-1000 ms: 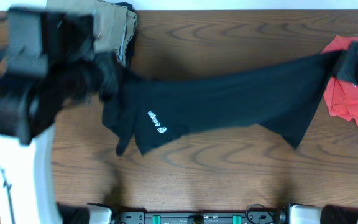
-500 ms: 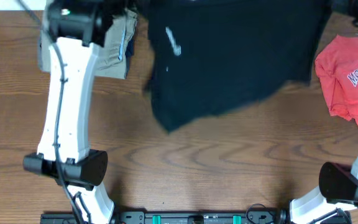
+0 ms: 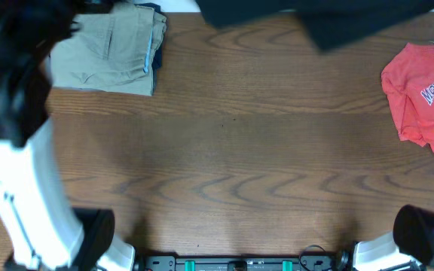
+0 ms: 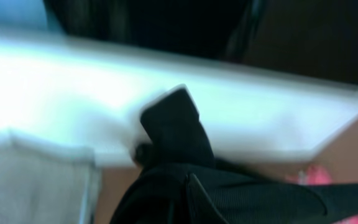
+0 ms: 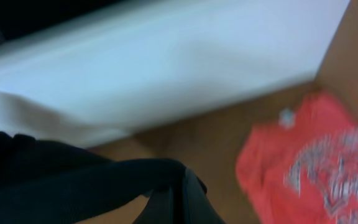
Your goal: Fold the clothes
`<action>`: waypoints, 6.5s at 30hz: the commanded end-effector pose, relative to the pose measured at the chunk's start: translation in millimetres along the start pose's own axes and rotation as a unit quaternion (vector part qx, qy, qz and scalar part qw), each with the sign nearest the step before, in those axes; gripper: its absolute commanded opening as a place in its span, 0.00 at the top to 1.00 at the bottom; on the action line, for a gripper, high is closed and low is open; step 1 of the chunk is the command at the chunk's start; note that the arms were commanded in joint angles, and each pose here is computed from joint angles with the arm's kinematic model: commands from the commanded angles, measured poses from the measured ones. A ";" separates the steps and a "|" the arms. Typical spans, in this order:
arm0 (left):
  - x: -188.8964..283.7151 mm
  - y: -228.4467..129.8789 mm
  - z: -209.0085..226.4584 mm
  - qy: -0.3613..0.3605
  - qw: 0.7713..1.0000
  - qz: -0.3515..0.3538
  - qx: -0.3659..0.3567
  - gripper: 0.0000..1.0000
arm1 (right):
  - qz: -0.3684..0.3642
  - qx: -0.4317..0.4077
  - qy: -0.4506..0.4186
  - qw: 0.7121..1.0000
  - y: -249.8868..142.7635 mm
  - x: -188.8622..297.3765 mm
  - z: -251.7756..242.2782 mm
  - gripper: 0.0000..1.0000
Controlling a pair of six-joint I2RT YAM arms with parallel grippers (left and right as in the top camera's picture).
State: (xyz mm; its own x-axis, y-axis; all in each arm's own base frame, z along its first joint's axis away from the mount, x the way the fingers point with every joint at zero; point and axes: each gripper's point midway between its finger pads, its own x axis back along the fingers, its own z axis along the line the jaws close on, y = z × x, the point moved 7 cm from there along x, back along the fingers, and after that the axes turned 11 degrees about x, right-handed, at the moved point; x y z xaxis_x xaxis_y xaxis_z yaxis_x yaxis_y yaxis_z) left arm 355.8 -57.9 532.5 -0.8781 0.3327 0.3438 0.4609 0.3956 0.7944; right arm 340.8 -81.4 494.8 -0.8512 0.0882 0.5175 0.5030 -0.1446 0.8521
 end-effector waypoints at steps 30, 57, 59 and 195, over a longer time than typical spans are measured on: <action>-22.9 -157.8 76.5 0.172 0.886 0.419 0.097 0.94 | 0.319 -0.051 -0.004 0.947 -145.1 -18.1 -0.5 0.99; 90.2 -283.2 121.3 0.295 0.796 0.509 0.141 0.37 | 0.396 -0.088 0.056 0.912 -323.1 17.1 16.6 0.01; 93.0 -289.0 123.5 0.297 0.792 0.514 0.142 0.13 | 0.388 -0.087 0.057 0.916 -321.0 15.0 16.3 0.01; -60.3 -314.6 282.1 0.430 0.721 0.454 0.300 0.01 | 0.313 -0.085 -0.112 0.939 -313.6 -233.4 -57.3 0.99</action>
State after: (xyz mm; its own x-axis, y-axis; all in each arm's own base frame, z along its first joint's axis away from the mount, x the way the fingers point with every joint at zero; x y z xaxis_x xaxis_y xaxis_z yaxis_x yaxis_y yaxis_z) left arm 299.8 49.0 121.8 0.1811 0.0774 0.9804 0.6369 0.7504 -0.1769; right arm 352.6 -93.3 77.1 -0.2674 0.0844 0.9599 0.8674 -0.4128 0.2779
